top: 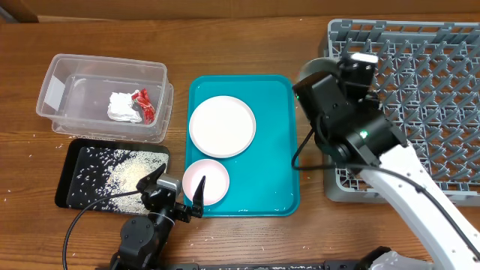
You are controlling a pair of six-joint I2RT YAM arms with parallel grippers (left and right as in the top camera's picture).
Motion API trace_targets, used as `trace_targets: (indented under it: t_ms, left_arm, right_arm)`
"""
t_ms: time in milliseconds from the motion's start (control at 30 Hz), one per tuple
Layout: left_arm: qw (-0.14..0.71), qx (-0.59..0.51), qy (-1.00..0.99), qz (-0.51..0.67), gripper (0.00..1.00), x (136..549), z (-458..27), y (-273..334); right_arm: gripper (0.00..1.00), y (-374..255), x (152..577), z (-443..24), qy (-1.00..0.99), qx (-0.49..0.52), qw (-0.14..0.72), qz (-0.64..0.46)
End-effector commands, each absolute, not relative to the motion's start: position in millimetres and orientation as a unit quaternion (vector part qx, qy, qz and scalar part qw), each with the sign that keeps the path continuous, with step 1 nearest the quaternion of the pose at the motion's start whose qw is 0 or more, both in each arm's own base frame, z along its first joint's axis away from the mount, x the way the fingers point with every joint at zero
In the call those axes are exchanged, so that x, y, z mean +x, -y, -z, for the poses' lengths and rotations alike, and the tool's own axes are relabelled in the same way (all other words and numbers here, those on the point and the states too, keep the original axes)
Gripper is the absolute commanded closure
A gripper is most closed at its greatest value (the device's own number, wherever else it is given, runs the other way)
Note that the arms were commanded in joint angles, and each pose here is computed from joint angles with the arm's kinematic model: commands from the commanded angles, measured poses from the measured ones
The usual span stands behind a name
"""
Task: Sort waste into correct bins and load items into the dishwasher
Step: 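Grip the rim of the pale grey bowl with the right gripper, then carry the grey bowl right and set it tilted in the rack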
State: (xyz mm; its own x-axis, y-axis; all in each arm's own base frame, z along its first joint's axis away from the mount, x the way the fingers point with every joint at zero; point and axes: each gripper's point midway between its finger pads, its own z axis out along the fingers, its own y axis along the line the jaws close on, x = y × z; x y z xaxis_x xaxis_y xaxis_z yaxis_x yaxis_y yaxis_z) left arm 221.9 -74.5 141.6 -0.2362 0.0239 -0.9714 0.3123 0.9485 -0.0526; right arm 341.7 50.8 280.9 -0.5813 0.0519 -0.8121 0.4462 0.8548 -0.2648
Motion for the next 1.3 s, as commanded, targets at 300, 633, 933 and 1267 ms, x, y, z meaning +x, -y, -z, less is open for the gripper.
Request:
trace_targets:
  t_ms: [300, 633, 933, 1267]
  left_arm:
    - [0.613, 0.111, -0.773, 0.115, 0.0, 222.4, -142.4, 73.8]
    - [0.613, 0.111, -0.773, 0.115, 0.0, 222.4, -142.4, 73.8]
    - [0.613, 0.111, -0.773, 0.115, 0.0, 222.4, -142.4, 73.8]
    - [0.613, 0.111, -0.773, 0.115, 0.0, 222.4, -142.4, 73.8]
  right_arm:
    - [0.96, 25.3, 366.2, -246.1, -0.812, 0.1, 0.325, 0.474]
    - [0.96, 6.1, 364.1, -216.6, -0.846, 0.071, 0.29, 0.441]
    - [0.96, 40.2, 339.9, -226.8, -0.825, 0.094, 0.253, 0.497]
    - [0.96, 42.6, 324.8, -207.2, -0.828, 0.155, 0.243, 0.481]
